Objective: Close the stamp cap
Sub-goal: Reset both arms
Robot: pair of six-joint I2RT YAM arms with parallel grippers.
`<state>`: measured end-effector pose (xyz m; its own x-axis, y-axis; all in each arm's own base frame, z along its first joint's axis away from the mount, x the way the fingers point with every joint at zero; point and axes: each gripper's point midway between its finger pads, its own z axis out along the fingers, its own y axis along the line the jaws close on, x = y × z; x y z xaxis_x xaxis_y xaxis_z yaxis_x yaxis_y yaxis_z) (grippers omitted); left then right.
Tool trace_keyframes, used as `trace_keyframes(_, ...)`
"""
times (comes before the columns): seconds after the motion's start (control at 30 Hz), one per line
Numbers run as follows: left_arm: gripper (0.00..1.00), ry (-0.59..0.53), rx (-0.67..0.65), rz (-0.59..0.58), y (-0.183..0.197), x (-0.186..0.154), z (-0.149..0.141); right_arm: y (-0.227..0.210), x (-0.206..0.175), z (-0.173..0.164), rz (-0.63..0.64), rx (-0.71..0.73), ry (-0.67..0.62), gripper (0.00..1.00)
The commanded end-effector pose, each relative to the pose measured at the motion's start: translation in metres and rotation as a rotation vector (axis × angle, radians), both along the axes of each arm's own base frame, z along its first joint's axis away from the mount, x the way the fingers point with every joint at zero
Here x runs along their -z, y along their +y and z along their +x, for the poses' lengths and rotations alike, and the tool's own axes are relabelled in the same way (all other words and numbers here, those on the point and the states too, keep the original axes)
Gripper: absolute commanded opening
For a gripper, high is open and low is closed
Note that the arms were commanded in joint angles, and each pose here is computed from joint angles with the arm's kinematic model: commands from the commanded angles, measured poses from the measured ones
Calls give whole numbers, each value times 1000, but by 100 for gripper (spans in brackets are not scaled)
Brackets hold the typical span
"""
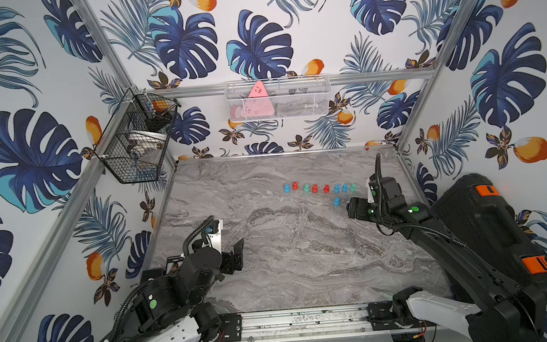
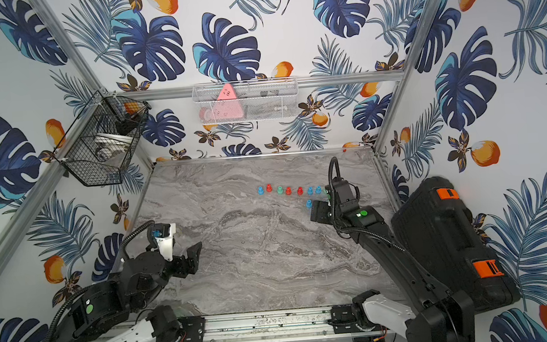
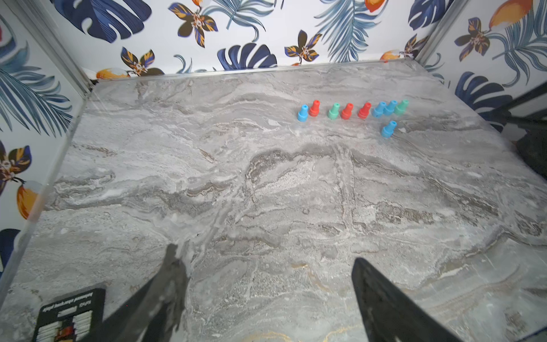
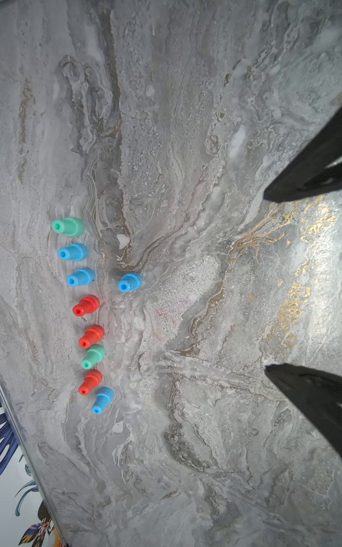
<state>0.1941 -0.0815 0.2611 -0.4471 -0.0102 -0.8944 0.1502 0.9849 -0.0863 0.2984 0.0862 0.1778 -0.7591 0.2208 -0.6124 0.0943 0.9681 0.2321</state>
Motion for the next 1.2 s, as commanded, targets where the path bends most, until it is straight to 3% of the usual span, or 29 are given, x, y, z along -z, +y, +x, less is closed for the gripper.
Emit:
trace_keyframes(0.0,97,-81,-60,24,6,-18,12,-5,-3,6,-10,23,-71,89)
trace_keyframes(0.2,99,-181,-82,35,1,-19,24,-7,4,1,14,27,-132,91)
trace_keyframes(0.23,99,-210,-98,23,2,-18,26,-7,5,2,16,22,-153,99)
trace_keyframes(0.27,99,-242,-118,0,4,-18,29,-7,7,2,5,10,-172,100)
trace_keyframes(0.37,99,-314,-221,-10,15,-8,35,-24,21,2,-97,46,-166,100)
trace_keyframes(0.5,99,-358,-231,140,11,7,47,-47,40,5,-231,115,-154,100)
trace_keyframes(0.67,99,-351,-260,270,4,29,65,-61,42,11,-337,137,-229,100)
trace_keyframes(0.8,99,-314,-255,243,7,49,82,-83,49,5,-407,237,-285,100)
trace_keyframes(0.93,99,-261,-268,203,26,68,105,-91,64,-5,-377,293,-323,100)
trace_keyframes(1.17,99,-176,-423,269,59,108,133,-96,67,-6,-397,309,-369,100)
